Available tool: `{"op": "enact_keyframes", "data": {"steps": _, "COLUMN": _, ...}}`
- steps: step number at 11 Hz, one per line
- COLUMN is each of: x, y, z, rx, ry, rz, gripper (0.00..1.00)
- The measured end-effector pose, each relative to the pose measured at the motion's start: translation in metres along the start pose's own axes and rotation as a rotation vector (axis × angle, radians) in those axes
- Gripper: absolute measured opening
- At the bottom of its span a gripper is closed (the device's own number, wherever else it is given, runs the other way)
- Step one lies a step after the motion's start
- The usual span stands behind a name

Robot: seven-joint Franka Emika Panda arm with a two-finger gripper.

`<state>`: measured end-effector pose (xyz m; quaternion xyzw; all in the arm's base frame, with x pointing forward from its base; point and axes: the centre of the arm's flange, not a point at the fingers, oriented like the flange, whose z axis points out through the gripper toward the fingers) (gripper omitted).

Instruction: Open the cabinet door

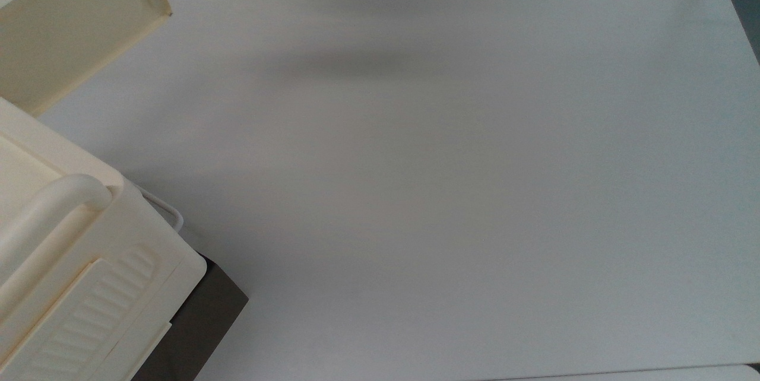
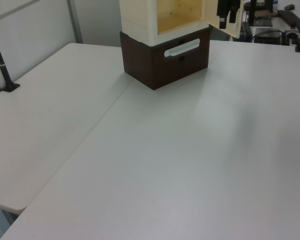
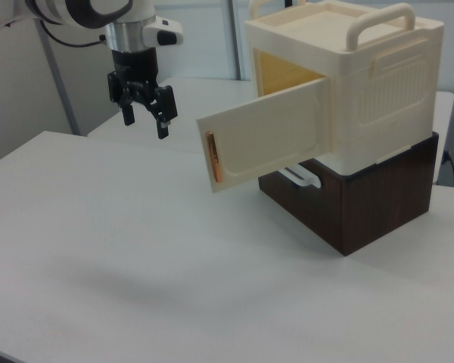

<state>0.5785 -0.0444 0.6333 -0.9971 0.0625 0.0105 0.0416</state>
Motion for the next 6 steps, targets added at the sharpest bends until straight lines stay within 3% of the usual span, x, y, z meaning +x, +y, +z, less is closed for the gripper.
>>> {"op": "enact_keyframes", "data": {"steps": 6, "x": -0.0004, "y": 0.0045, "z": 0.0015, "rx": -0.03, "ry": -0.007, "rz": -0.024, "gripper": 1.0}}
